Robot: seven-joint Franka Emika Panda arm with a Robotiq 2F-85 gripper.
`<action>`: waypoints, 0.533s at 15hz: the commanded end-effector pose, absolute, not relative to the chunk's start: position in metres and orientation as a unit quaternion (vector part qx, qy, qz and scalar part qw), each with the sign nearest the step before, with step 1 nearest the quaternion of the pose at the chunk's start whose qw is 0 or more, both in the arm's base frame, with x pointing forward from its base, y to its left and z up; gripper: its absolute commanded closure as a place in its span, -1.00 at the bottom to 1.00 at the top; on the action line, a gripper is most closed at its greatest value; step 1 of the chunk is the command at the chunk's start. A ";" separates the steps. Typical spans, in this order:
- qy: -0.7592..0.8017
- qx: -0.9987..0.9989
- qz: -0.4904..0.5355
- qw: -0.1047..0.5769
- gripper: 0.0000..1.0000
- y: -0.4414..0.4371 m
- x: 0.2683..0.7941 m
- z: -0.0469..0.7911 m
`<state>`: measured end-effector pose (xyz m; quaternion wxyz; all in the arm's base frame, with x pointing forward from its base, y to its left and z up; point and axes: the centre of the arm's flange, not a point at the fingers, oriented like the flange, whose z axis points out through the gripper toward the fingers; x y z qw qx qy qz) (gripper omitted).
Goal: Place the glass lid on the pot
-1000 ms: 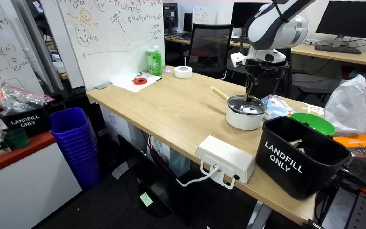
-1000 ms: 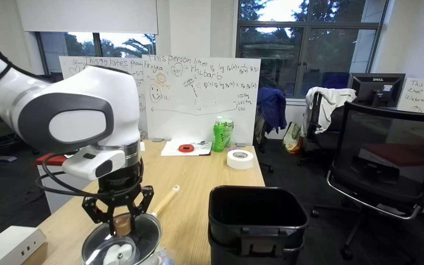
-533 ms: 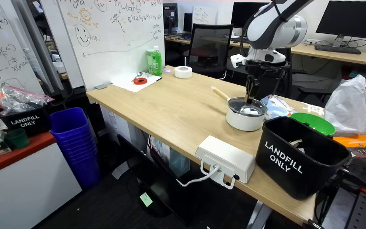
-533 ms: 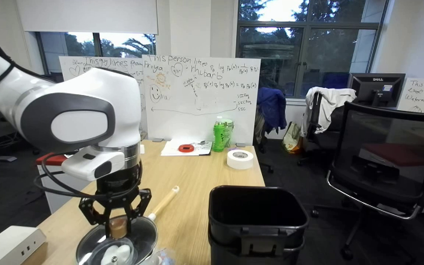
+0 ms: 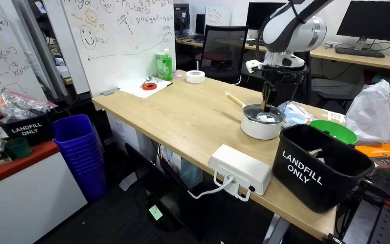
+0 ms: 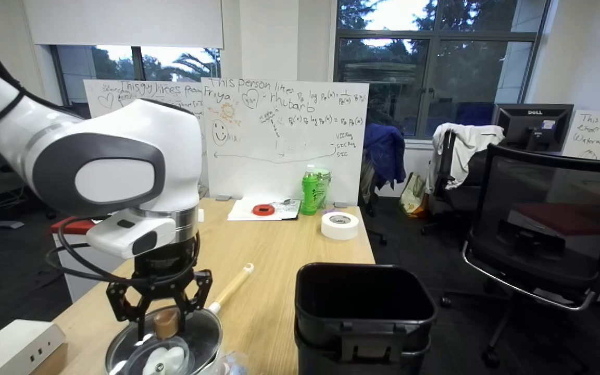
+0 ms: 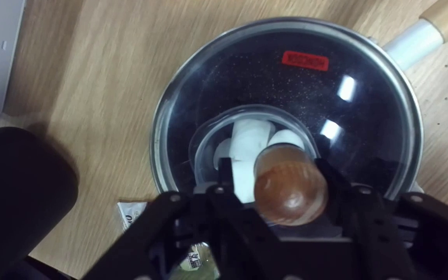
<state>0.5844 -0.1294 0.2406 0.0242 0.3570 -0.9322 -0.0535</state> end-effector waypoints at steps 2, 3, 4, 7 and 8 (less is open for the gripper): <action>-0.935 0.346 -0.076 0.033 -0.90 -0.129 0.585 0.233; -0.934 0.346 -0.079 0.035 -0.97 -0.129 0.585 0.232; -0.934 0.346 -0.080 0.036 -1.00 -0.130 0.584 0.231; -0.934 0.347 -0.074 0.032 -1.00 -0.129 0.584 0.227; -0.935 0.347 -0.071 0.030 -1.00 -0.129 0.584 0.227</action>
